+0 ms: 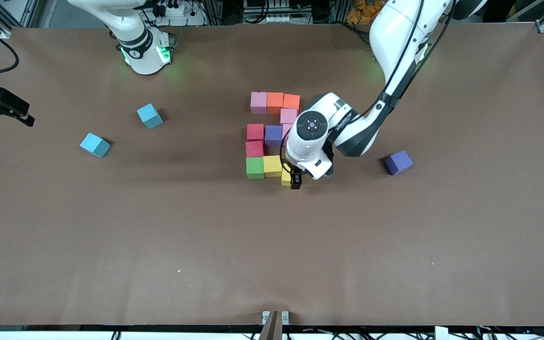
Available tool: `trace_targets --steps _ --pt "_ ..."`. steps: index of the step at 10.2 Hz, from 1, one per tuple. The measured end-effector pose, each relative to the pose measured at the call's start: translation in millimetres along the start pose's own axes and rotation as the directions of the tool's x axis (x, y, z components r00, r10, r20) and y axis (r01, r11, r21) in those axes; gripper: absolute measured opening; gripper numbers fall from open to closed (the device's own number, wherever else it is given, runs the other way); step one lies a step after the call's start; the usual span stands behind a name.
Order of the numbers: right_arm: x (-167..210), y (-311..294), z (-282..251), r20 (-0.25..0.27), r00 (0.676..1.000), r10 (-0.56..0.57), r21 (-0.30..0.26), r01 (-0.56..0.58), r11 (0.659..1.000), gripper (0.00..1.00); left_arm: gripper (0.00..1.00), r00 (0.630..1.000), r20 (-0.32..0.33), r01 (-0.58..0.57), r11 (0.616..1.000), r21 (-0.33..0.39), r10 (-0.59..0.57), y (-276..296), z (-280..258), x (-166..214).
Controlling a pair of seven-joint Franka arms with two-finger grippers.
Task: Form number 2 with 11 blocks
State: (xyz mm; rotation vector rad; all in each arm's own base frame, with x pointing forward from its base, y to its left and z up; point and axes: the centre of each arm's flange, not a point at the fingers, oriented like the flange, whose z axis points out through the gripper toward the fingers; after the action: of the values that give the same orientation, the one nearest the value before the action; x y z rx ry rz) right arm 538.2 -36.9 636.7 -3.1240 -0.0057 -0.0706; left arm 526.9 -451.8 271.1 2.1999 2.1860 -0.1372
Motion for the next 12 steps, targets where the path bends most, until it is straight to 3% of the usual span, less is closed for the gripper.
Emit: trace_targets --steps 3,5,6,7,8,10,11,12 --pt "-1 11 -5 -0.011 1.000 0.020 -0.001 -0.020 1.000 1.00 1.00 0.999 0.008 -0.035 0.999 -0.032 0.035 32 -33 34" --pt "-1 14 -8 -0.015 1.000 0.026 -0.002 -0.026 1.000 1.00 0.97 0.986 0.013 -0.163 0.985 -0.051 0.163 59 -42 61" --pt "-1 14 -8 -0.016 1.000 0.026 -0.002 -0.026 1.000 1.00 0.85 0.975 0.015 -0.219 0.974 -0.057 0.220 68 -42 68" --pt "-1 14 -8 -0.016 1.000 0.026 -0.002 -0.026 1.000 1.00 0.80 0.960 0.017 -0.279 0.958 -0.066 0.281 77 -43 71" --pt "-1 14 -8 -0.016 1.000 0.026 -0.002 -0.026 1.000 1.00 0.79 0.937 0.014 -0.348 0.934 -0.077 0.350 83 -46 75" --pt "-1 14 -10 -0.018 0.999 0.026 -0.002 -0.026 1.000 1.00 0.53 0.882 -0.003 -0.470 0.877 -0.098 0.472 98 -62 92" --pt "-1 14 -10 -0.019 0.999 0.026 -0.002 -0.026 1.000 1.00 0.45 0.834 -0.022 -0.551 0.830 -0.089 0.552 107 -79 111" --pt "-1 14 -10 -0.019 0.999 0.026 -0.002 -0.026 1.000 1.00 0.46 0.784 -0.039 -0.620 0.781 -0.073 0.619 114 -101 131"
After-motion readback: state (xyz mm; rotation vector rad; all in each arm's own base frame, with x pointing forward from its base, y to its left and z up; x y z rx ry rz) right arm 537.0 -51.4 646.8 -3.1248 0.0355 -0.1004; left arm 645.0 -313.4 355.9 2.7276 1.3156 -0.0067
